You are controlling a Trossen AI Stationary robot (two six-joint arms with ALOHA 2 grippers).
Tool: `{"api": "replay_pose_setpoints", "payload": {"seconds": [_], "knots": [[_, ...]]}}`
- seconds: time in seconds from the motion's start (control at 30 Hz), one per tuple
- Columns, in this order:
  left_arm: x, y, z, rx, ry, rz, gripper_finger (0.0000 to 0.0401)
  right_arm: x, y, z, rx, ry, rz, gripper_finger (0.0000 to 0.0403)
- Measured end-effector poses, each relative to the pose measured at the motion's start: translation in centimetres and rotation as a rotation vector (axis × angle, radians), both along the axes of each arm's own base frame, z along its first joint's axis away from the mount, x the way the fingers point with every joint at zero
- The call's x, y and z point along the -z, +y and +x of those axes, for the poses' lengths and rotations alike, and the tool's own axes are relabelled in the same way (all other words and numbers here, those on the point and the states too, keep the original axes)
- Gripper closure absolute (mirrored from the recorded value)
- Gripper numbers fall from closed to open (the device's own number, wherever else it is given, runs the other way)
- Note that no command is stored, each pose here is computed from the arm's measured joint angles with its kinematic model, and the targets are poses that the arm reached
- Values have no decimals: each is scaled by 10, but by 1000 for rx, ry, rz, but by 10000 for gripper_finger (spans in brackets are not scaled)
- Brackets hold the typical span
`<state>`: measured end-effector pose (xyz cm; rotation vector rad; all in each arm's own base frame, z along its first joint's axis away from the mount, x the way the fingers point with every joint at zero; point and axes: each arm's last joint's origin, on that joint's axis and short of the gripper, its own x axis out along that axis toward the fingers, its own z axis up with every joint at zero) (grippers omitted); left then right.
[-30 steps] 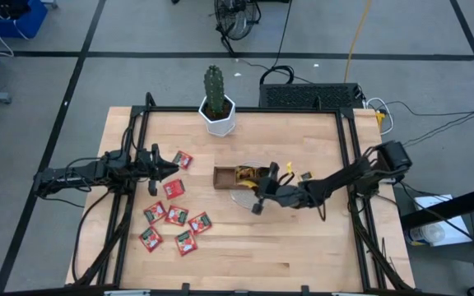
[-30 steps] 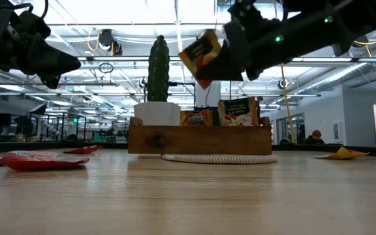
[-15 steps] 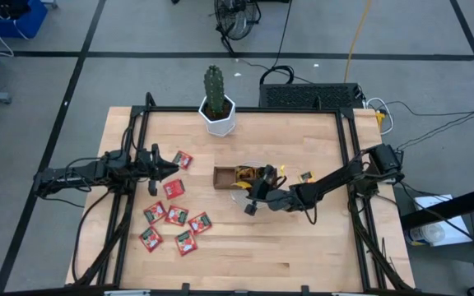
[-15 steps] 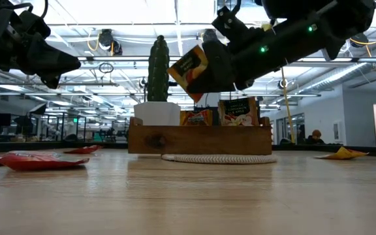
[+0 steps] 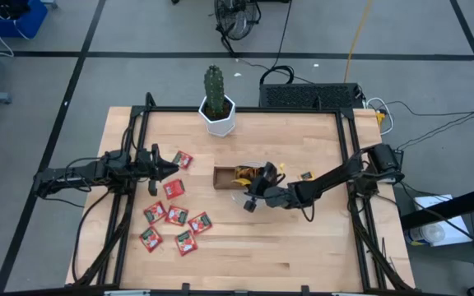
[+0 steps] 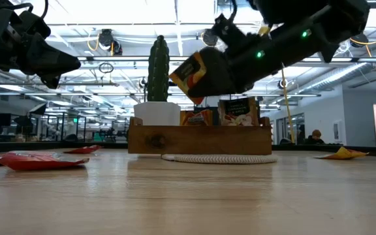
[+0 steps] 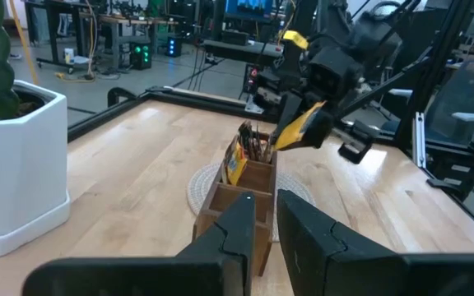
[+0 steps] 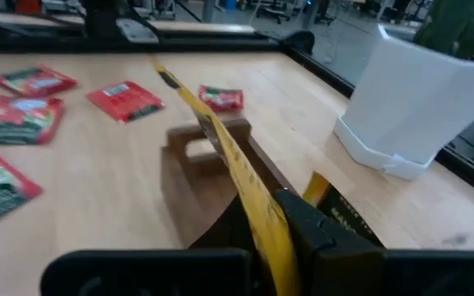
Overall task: Pick & Place Tea
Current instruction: Put the orange tea bag into the middle section of the wooden organizer
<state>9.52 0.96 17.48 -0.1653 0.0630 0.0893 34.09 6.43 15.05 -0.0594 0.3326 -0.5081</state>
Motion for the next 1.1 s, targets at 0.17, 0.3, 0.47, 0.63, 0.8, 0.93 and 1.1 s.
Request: {"api": "replay_pose_setpoints", "payload": {"seconds": [0.17,0.3,0.47,0.63,0.8,0.93,1.1], "knots": [[0,0,0,0,0,0,343,16,-13,6,-10,36,21,391],[0,0,0,0,0,0,343,22,-18,8,-12,40,30,391],[0,0,0,0,0,0,343,24,-19,8,-10,64,27,389],[0,0,0,0,0,0,343,25,-19,7,-14,76,16,342],[0,0,0,0,0,0,343,25,-19,7,-14,78,14,298],[0,0,0,0,0,0,343,25,-19,7,-15,78,13,280],[0,0,0,0,0,0,343,24,-19,8,-14,70,14,273]]}}
